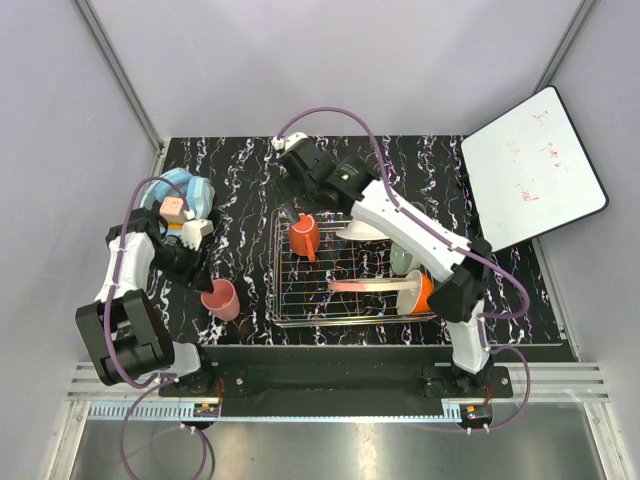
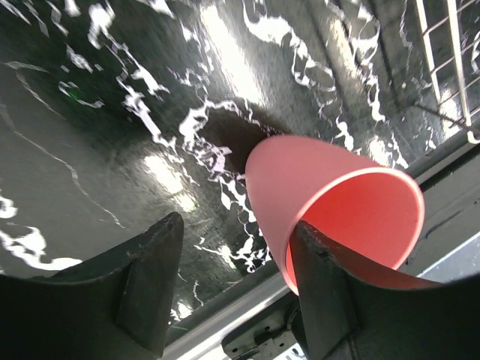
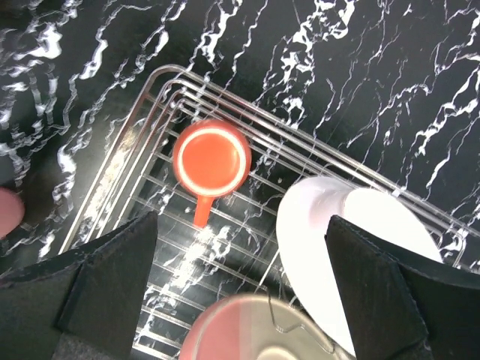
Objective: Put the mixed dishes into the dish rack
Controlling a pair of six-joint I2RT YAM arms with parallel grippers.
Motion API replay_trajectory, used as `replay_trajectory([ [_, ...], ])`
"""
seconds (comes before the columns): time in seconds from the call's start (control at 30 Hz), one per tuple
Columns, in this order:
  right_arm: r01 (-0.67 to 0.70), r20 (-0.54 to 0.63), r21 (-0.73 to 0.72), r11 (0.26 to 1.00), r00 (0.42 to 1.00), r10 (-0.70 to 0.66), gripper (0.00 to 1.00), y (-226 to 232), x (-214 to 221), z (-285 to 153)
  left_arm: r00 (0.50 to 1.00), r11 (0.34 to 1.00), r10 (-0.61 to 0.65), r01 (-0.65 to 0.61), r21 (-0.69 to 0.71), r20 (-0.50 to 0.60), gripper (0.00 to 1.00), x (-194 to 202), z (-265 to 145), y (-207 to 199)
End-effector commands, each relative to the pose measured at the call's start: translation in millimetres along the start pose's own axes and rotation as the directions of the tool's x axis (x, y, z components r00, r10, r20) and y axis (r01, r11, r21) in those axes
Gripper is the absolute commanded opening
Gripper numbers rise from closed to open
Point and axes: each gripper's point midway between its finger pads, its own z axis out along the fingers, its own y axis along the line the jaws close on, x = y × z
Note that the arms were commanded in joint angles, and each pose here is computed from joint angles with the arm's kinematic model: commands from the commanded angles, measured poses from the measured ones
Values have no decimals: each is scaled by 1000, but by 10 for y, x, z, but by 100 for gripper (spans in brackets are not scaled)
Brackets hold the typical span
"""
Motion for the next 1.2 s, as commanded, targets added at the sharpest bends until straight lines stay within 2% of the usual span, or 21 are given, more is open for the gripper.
replay_trajectory([
  [0.0, -94, 119, -91, 991, 987, 104, 100, 26, -234, -560, 1000, 1000, 6, -6, -7, -20, 60, 64, 57, 45],
  [0.1, -124, 155, -120, 985, 978, 142, 100, -4, -245, -713, 1000, 1000, 5, -4, 15, -27, 54, 72, 115, 37],
  [0.13, -134, 173, -127, 983, 973, 155, 100, -32, -264, -804, 1000, 1000, 3, -2, 21, -29, 36, 75, 133, 36],
  [0.27, -166, 152, -137, 976, 971, 187, 100, -40, -80, -810, 1000, 999, -8, 8, 40, -4, 0, -18, 121, 10],
  [0.33, -196, 177, -204, 959, 956, 234, 100, 25, -110, -925, 1000, 997, -15, 13, 70, 24, 0, -104, 53, -78],
  [0.37, -204, 150, -224, 953, 959, 240, 100, 80, 14, -859, 998, 998, 6, -10, 68, 65, 0, -260, -58, -96],
  [0.4, -239, 162, -298, 924, 941, 296, 100, 189, -55, -915, 996, 996, 9, -17, 83, 93, 0, -357, -138, -147],
  [0.43, -253, 178, -342, 905, 928, 327, 100, 207, -86, -1036, 991, 987, -9, -13, 161, 136, 0, -473, -247, -345],
  [0.47, -284, 127, -410, 867, 923, 362, 100, 336, 14, -1030, 977, 985, 26, -62, 161, 212, 0, -737, -474, -403],
  [0.5, -297, 156, -471, 831, 899, 410, 100, 387, -113, -1090, 953, 968, 25, -99, 232, 303, 0, -953, -632, -590],
  [0.53, -314, 139, -516, 797, 887, 440, 100, 399, -33, -1125, 927, 958, 49, -150, 246, 372, 0, -1164, -913, -743],
  [0.57, -312, 135, -646, 697, 851, 507, 100, 553, -206, -1308, 904, 944, 54, -184, 273, 425, 0, -1293, -1061, -868],
  [0.63, -342, 89, -734, 587, 808, 583, 100, 516, -162, -1385, 826, 899, 19, -261, 352, 564, 0, -1632, -1472, -1193],
  [0.67, -328, 47, -831, 448, 762, 645, 100, 578, -326, -1625, 803, 876, -4, -285, 390, 596, 0, -1718, -1572, -1277],
  [0.7, -322, 29, -866, 382, 731, 682, 100, 530, -382, -1734, 762, 821, -57, -333, 465, 646, 0, -1816, -1752, -1453],
  [0.73, -357, -15, -871, 337, 706, 708, 100, 466, -302, -1625, 740, 792, -75, -363, 491, 668, 0, -1867, -1849, -1529],
  [0.77, -316, -42, -920, 232, 669, 742, 100, 463, -430, -1833, 727, 757, -111, -379, 532, 677, 0, -1901, -1907, -1579],
  [0.8, -314, -61, -929, 197, 654, 754, 100, 460, -437, -1856, 697, 691, -167, -422, 587, 697, 0, -1936, -2041, -1688],
  [0.97, -242, -129, -970, 29, 609, 783, 100, 479, -588, -2058, 757, 629, -225, -368, 685, 613, 0, -1956, -1858, -1766],
  [1.07, -225, -180, -973, -51, 606, 775, 100, 529, -611, -2028, 775, 607, -223, -365, 706, 592, 0, -1925, -1783, -1840],
  [1.17, -260, -224, -963, -75, 607, 763, 100, 583, -569, -1863, 773, 598, -199, -392, 699, 603, 0, -1940, -1819, -1914],
])
